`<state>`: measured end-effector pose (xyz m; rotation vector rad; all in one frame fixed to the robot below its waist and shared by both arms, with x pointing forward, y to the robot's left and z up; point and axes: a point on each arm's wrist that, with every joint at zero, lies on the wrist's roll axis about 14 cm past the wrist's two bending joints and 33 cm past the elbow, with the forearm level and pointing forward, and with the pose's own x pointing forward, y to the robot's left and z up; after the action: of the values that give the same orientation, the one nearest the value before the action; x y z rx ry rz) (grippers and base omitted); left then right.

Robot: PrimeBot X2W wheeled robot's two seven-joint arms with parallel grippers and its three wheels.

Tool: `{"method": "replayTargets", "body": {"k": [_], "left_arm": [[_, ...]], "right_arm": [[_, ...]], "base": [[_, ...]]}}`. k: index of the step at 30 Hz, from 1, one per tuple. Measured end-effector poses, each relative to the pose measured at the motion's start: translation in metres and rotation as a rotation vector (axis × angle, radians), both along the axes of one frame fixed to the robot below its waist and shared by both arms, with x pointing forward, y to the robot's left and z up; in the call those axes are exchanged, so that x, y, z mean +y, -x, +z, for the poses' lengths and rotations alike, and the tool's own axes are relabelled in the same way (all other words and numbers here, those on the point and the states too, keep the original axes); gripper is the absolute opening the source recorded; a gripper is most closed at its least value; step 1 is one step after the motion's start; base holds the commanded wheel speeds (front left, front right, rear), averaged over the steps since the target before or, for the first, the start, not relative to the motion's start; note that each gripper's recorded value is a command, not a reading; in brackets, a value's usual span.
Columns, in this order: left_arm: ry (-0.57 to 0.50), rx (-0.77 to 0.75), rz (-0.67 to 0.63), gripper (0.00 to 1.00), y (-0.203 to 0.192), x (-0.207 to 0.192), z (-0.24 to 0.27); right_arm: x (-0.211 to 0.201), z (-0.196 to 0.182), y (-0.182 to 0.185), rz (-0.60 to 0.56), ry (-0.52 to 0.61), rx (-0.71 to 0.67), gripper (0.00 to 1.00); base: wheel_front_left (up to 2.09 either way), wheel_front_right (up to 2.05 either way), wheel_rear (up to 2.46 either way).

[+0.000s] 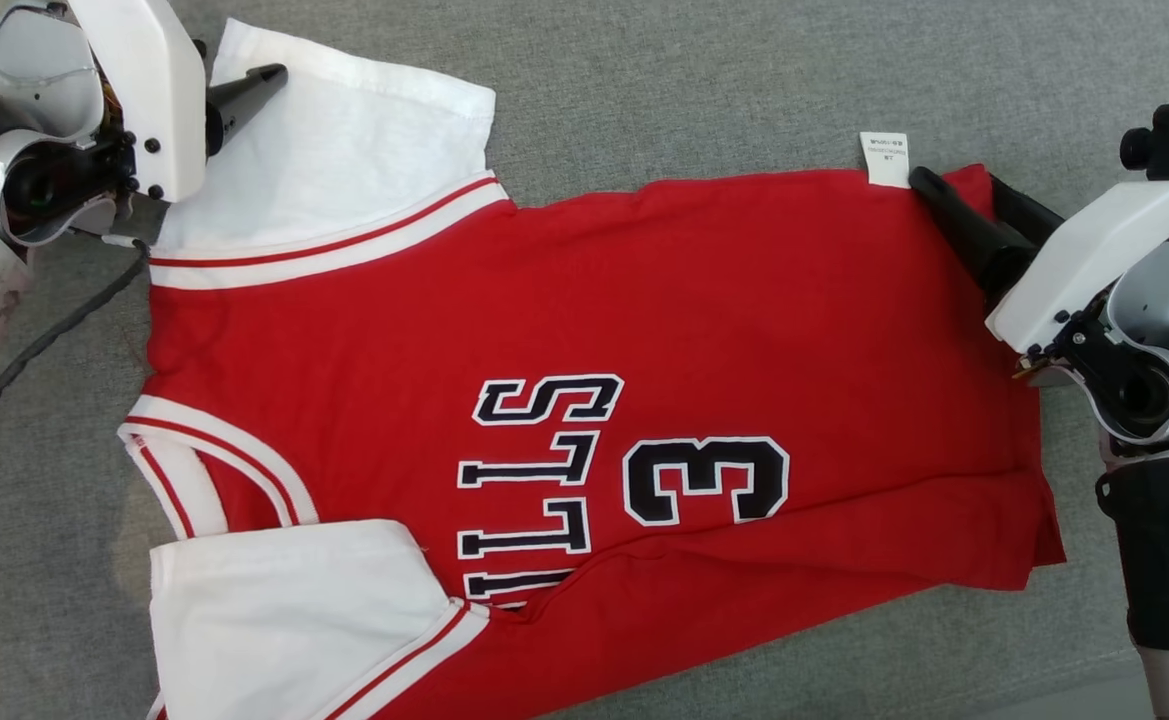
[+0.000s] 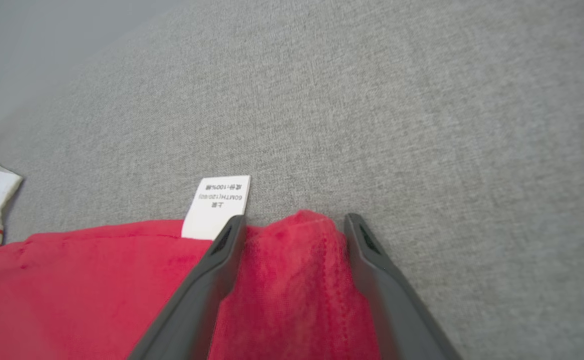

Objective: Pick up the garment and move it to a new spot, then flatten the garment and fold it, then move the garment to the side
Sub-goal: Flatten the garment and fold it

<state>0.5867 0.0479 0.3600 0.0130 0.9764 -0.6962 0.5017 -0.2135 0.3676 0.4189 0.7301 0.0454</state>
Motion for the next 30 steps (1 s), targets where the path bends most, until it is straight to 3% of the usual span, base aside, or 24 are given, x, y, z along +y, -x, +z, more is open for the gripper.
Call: {"method": "replayTargets", "body": {"k": [7,8,9,10,11,23,30], "left_arm": [[-0.022,-0.006,-0.008,1.0,-0.008,-0.001,-0.007],[-0.016,-0.002,-0.008,0.9,-0.008,-0.002,-0.006],[-0.005,0.006,-0.008,0.43,-0.007,-0.004,-0.006],[0.003,0.008,-0.009,0.0,-0.006,-0.006,-0.004],[0.008,0.01,-0.01,0.0,-0.005,-0.007,-0.003],[0.056,-0.096,-0.009,0.0,0.001,-0.007,0.046],[0.084,-0.089,-0.011,0.0,0.037,0.001,0.077]], "right_arm": [[-0.002,-0.005,0.001,-0.002,-0.002,0.007,0.98],[-0.001,-0.005,0.001,-0.001,-0.004,0.005,0.79],[0.001,-0.004,0.0,0.003,-0.006,0.001,0.47],[0.002,-0.003,-0.001,0.007,-0.006,-0.006,0.43],[0.003,-0.001,-0.003,0.006,-0.008,-0.018,0.0],[0.001,0.022,-0.002,-0.023,-0.024,-0.097,0.0],[-0.003,0.036,0.017,-0.047,-0.046,-0.104,0.0]], "base": [[0.0,0.0,0.0],[0.0,0.0,0.0],[0.0,0.0,0.0],[0.0,0.0,0.0],[0.0,0.0,0.0],[0.0,0.0,0.0],[0.0,0.0,0.0]]}}
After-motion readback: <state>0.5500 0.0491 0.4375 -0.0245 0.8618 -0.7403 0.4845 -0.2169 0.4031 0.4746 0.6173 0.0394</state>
